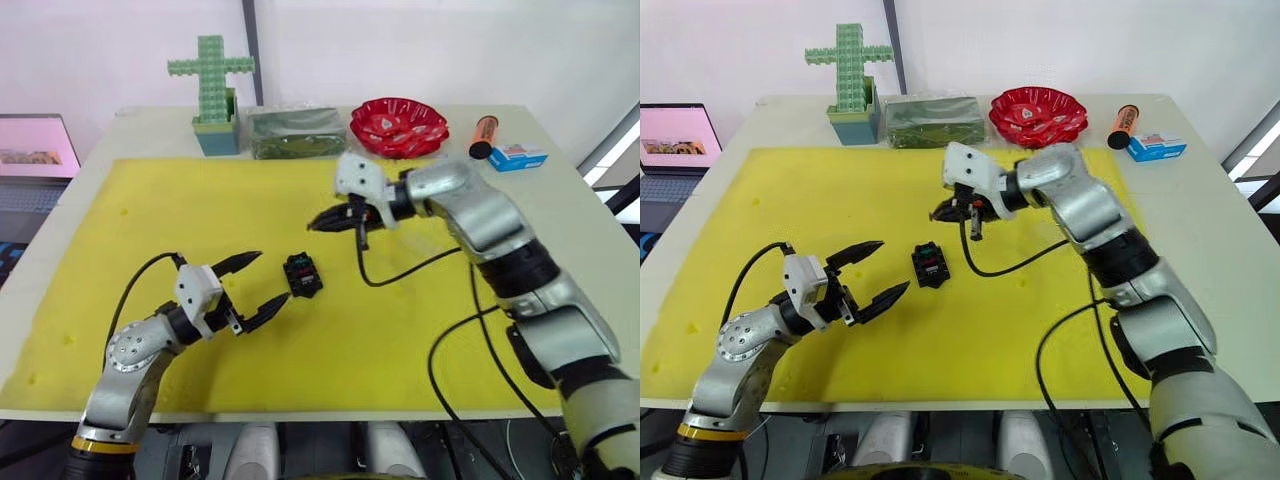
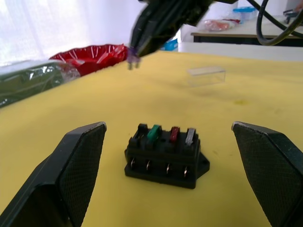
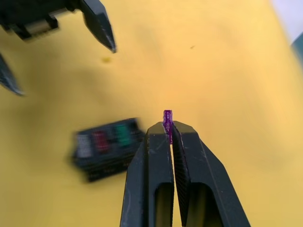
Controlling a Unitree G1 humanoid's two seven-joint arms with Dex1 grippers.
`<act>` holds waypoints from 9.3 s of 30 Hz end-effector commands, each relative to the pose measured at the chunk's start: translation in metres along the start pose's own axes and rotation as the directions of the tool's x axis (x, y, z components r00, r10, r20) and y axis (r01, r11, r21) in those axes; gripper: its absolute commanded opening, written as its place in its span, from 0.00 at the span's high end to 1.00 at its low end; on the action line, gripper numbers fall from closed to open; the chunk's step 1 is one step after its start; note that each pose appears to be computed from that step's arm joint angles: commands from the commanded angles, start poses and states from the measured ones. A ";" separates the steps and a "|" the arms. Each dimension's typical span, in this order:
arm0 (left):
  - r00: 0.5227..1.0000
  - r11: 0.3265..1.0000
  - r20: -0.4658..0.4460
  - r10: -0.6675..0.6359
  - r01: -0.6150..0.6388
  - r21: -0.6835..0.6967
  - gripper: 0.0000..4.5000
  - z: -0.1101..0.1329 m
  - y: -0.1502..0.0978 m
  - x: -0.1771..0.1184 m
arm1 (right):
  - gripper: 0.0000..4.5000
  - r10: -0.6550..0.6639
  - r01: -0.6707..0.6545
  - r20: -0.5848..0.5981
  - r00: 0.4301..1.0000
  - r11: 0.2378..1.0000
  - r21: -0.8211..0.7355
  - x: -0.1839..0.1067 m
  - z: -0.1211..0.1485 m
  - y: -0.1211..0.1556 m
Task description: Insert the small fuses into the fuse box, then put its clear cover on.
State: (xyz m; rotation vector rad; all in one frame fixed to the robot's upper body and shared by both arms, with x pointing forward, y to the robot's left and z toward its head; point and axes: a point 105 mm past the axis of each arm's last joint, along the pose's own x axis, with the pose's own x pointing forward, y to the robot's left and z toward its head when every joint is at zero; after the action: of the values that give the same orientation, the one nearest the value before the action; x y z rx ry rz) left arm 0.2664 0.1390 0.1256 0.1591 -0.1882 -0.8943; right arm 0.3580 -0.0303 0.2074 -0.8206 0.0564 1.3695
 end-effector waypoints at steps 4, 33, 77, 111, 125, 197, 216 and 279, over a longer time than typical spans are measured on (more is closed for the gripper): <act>1.000 1.000 0.028 -0.003 0.002 0.018 0.00 0.005 0.002 0.009 | 0.99 0.102 -0.104 -0.032 0.994 0.990 -0.095 0.011 0.002 -0.005; 1.000 1.000 -0.023 0.016 -0.016 -0.001 0.00 0.003 -0.003 0.009 | 0.99 0.229 -0.236 -0.064 0.971 0.964 -0.124 0.040 -0.001 0.012; 0.999 1.000 -0.041 0.027 -0.027 0.009 0.00 -0.003 0.001 0.000 | 0.99 0.249 -0.268 -0.140 0.958 0.953 -0.139 0.052 -0.018 0.014; 0.999 1.000 -0.040 0.024 -0.023 0.018 0.00 -0.004 0.002 0.001 | 0.53 0.255 -0.262 -0.089 0.963 0.962 -0.073 0.050 -0.010 0.010; 0.999 1.000 -0.038 0.013 -0.013 0.016 0.00 -0.004 0.000 0.002 | 0.53 0.288 -0.288 -0.021 0.957 0.958 -0.002 0.041 0.001 0.011; 0.999 1.000 -0.052 0.009 -0.008 0.020 0.00 -0.001 0.001 -0.001 | 0.99 0.127 -0.117 -0.055 0.990 0.981 0.155 0.047 -0.045 0.042; 0.998 1.000 -0.055 0.009 -0.007 0.022 0.00 -0.002 0.002 -0.002 | 0.99 0.169 -0.138 -0.113 0.979 0.960 0.245 0.055 -0.080 0.067; 0.997 0.995 -0.028 -0.073 0.074 0.062 0.00 0.027 0.021 -0.019 | 0.01 -0.592 0.583 -0.092 0.801 0.735 0.346 -0.152 -0.075 0.043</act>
State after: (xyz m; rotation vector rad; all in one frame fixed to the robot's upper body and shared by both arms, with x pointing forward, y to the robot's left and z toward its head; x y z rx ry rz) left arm 0.2671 0.1653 0.1418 0.2261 -0.1414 -0.9475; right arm 0.3185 -0.1886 0.1810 -0.4186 0.1057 0.7872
